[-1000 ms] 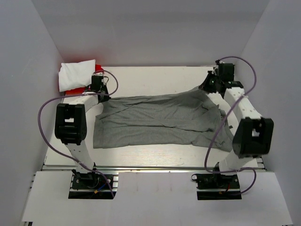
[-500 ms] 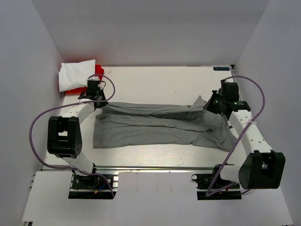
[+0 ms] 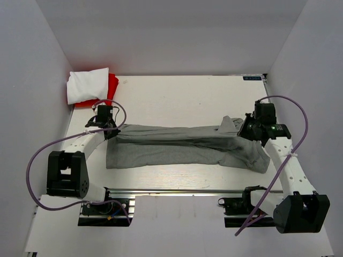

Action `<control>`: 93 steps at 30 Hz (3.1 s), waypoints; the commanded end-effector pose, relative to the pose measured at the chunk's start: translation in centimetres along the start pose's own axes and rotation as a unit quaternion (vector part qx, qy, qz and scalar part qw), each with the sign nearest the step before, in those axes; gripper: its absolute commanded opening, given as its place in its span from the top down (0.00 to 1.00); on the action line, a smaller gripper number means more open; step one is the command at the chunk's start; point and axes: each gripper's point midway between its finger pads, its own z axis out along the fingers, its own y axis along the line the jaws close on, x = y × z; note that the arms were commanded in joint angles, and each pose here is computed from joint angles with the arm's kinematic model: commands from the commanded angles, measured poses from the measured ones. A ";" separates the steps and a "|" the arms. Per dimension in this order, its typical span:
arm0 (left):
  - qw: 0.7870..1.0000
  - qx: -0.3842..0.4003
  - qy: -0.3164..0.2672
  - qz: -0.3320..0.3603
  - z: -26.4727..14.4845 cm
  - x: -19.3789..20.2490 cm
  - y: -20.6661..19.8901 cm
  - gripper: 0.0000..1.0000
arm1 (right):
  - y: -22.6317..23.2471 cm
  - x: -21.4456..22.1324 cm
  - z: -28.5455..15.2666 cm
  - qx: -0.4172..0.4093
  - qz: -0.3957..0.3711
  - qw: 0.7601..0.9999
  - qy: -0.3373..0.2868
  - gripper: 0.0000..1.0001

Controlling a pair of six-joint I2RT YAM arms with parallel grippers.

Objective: Fold and stack the t-shirts
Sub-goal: Fold the other side of the tshirt into a rectangle

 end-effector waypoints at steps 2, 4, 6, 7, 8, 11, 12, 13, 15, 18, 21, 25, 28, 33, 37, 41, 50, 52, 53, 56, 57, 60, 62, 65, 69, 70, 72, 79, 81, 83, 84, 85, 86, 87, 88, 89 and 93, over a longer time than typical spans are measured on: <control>0.999 -0.030 0.032 -0.026 -0.6 3.2 1.9 1.00 | -1.1 3.4 0.1 0.010 -0.003 0.999 0.039 1.00; 0.997 -0.063 0.047 -0.026 -0.7 4.6 3.4 1.00 | -1.4 5.8 0.4 0.003 0.003 0.998 0.069 1.00; 0.994 -0.078 0.062 -0.035 -0.6 6.0 4.2 1.00 | -2.4 8.2 1.0 0.011 0.015 0.996 0.092 1.00; 0.994 -0.076 0.067 -0.039 -0.8 6.5 4.2 1.00 | -2.5 8.8 1.1 0.012 0.021 0.995 0.098 1.00; 0.993 -0.077 0.077 -0.038 -0.8 7.3 4.4 1.00 | -2.6 9.3 1.1 0.014 0.028 0.994 0.101 1.00; 0.993 -0.076 0.079 -0.038 -0.9 8.2 4.6 1.00 | -3.6 11.6 2.0 0.025 0.050 0.992 0.111 1.00; 0.993 -0.076 0.079 -0.038 -0.9 8.2 4.6 1.00 | -3.6 11.8 2.1 0.028 0.064 0.991 0.111 1.00; 0.993 -0.073 0.086 -0.037 -0.9 8.6 4.6 0.91 | -4.0 12.1 2.5 0.036 0.069 0.991 0.112 1.00; 0.992 -0.079 0.094 -0.039 -1.1 9.0 4.8 0.63 | -4.5 13.0 2.8 0.048 0.075 0.988 0.123 0.89; 0.989 -0.099 0.098 -0.057 -1.6 8.5 5.0 0.22 | -4.9 13.8 3.2 0.054 0.068 0.986 0.141 0.46; 0.984 -0.133 0.082 -0.088 -3.0 7.0 5.7 0.00 | -4.3 12.9 2.9 0.045 0.065 0.988 0.135 0.29; 0.984 -0.123 0.031 -0.125 -5.2 2.6 4.8 0.00 | -2.4 8.3 2.0 0.006 0.025 0.997 0.071 0.10; 0.987 -0.094 -0.008 -0.133 -6.4 -0.6 3.5 0.00 | -1.2 4.3 1.7 -0.007 0.003 1.000 0.024 0.10; 0.989 0.134 -0.043 -0.041 -6.7 -4.9 -5.2 0.00 | 0.3 -0.4 3.7 -0.026 -0.022 0.999 -0.033 0.10; 0.961 0.274 0.014 0.023 -5.6 -2.4 -10.5 0.00 | 1.1 -2.5 6.1 -0.034 -0.049 0.997 -0.039 0.11; 0.956 0.279 0.074 0.053 -2.8 1.2 -11.6 0.00 | 0.6 -2.2 8.4 -0.019 -0.049 0.999 -0.009 0.18; 0.961 0.228 0.142 0.069 1.0 7.0 -9.4 0.00 | -0.6 -2.8 12.1 0.010 -0.071 0.997 -0.018 0.19; 0.961 0.217 0.157 0.073 1.5 8.2 -9.0 0.00 | -0.1 -3.3 13.1 -0.001 -0.072 0.997 -0.023 0.21; 0.960 0.214 0.163 0.073 1.6 8.8 -8.6 0.00 | 0.1 -3.2 13.3 -0.008 -0.073 0.997 -0.019 0.23; 0.962 0.196 0.177 0.074 1.9 9.9 -7.7 0.00 | 1.1 -3.2 13.9 -0.033 -0.072 0.997 -0.009 0.43; 0.961 0.194 0.181 0.074 2.1 10.2 -7.6 0.00 | 1.5 -3.3 13.9 -0.044 -0.073 0.996 -0.009 0.49; 0.962 0.187 0.183 0.075 2.2 10.5 -7.2 0.00 | 1.8 -3.2 13.4 -0.054 -0.073 0.996 -0.011 0.69; 0.962 0.184 0.187 0.075 2.4 10.8 -7.1 0.00 | 1.3 -3.4 13.2 -0.041 -0.074 0.996 -0.017 1.00; 0.963 0.181 0.185 0.075 2.5 10.7 -7.0 0.00 | 1.4 -4.0 12.5 -0.038 -0.072 0.996 -0.031 1.00; 0.963 0.181 0.185 0.075 2.5 10.7 -7.0 0.00 | 2.6 -6.3 8.6 -0.061 -0.070 0.991 -0.092 1.00; 0.963 0.181 0.185 0.075 2.5 10.7 -7.0 0.00 | 2.9 -7.1 7.5 -0.067 -0.071 0.988 -0.117 1.00; 0.963 0.178 0.189 0.075 2.7 11.1 -6.8 0.00 | 3.2 -8.6 5.3 -0.069 -0.071 0.982 -0.158 1.00; 0.959 0.193 0.192 0.074 2.7 11.2 -7.3 0.00 | 2.9 -9.7 0.6 -0.059 -0.062 0.973 -0.214 1.00; 0.959 0.191 0.196 0.074 2.7 11.6 -7.1 0.00 | 1.4 -7.5 1.0 -0.033 -0.043 0.980 -0.190 1.00; 0.959 0.191 0.196 0.074 2.7 11.6 -7.1 0.00 | -0.7 -5.1 1.6 0.001 -0.028 0.984 -0.177 1.00; 0.959 0.191 0.196 0.074 2.7 11.6 -7.1 0.00 | -1.2 -4.7 1.3 0.008 -0.022 0.983 -0.182 1.00; 0.959 0.191 0.196 0.074 2.7 11.6 -7.1 0.00 | -2.2 -3.4 1.9 0.025 -0.020 0.985 -0.170 1.00; 0.959 0.191 0.196 0.074 2.7 11.6 -7.1 0.00 | -3.2 -2.4 1.8 0.040 -0.011 0.984 -0.173 1.00; 0.959 0.189 0.200 0.074 2.6 11.8 -7.0 0.00 | -3.8 -1.7 2.0 0.051 -0.005 0.984 -0.169 1.00; 0.959 0.189 0.200 0.074 2.6 11.8 -7.0 0.00 | -4.6 -0.2 2.6 0.061 -0.002 0.986 -0.155 1.00; 0.958 0.186 0.204 0.074 2.8 12.1 -6.9 0.00 | -5.4 1.0 2.9 0.075 0.012 0.986 -0.145 1.00; 0.958 0.177 0.211 0.075 3.0 12.5 -6.5 0.00 | -7.8 4.9 3.2 0.115 0.056 0.984 -0.122 1.00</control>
